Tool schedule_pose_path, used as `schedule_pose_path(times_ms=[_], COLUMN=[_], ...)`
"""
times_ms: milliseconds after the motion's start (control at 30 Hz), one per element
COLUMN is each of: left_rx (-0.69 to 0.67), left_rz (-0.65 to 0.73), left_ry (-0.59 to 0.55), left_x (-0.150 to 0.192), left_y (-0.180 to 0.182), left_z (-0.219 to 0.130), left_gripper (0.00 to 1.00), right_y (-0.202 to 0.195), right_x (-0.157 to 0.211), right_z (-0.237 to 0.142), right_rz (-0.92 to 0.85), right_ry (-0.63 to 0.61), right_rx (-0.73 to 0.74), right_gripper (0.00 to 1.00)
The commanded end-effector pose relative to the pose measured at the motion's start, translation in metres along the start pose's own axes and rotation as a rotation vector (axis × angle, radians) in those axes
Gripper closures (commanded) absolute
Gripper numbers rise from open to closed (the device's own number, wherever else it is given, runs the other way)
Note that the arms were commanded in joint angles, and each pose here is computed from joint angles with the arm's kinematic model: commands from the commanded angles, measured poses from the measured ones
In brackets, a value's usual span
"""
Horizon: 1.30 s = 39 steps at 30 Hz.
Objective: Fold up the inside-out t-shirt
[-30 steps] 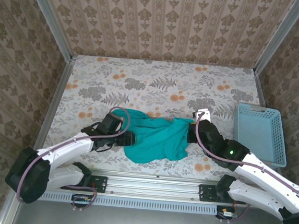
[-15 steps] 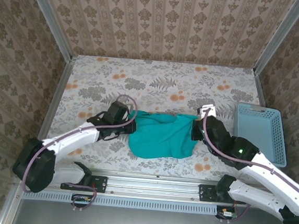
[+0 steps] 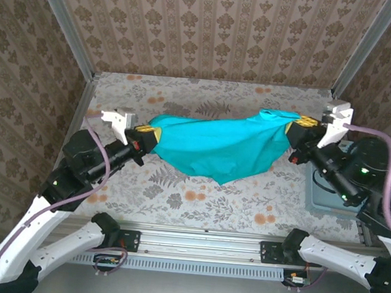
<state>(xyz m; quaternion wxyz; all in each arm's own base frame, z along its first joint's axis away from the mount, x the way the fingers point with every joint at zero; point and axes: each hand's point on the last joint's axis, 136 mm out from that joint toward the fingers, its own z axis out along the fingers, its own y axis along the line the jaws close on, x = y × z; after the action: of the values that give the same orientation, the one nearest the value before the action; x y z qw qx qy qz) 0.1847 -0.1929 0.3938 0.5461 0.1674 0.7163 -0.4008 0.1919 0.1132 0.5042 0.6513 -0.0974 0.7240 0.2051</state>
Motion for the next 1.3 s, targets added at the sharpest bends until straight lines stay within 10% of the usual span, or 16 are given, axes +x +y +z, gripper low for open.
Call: schedule_pose_path(times_ms=[0,433,567,767,1267], left_rx=[-0.031,-0.621,-0.708,-0.707,-0.333], left_rz=[0.03,-0.094,-0.137,-0.052,-0.184], left_ry=[0.052,0.628,0.735,0.697,0.664], left_x=[0.015,0.146,0.169,0.169,0.296], left_y=[0.007,0.157,0.192,0.168,0.074], left_z=[0.0,0.088,0.108,0.09,0.058], left_gripper=[1.0,0.89,0.51,0.27,0.31], right_y=[0.002,-0.062,-0.113,-0.098,0.035], right_x=[-0.005,0.154,0.223,0.261,0.423], right_z=[-0.005,0.168,0.215,0.194,0.069], right_rz=[-0.034,-0.063,-0.036,-0.062,0.089], right_ry=[0.002,0.48,0.678,0.747,0.873], right_rx=[-0.016,0.354,0.496,0.426,0.043], right_gripper=[1.0,1.0,0.51,0.34,0.27])
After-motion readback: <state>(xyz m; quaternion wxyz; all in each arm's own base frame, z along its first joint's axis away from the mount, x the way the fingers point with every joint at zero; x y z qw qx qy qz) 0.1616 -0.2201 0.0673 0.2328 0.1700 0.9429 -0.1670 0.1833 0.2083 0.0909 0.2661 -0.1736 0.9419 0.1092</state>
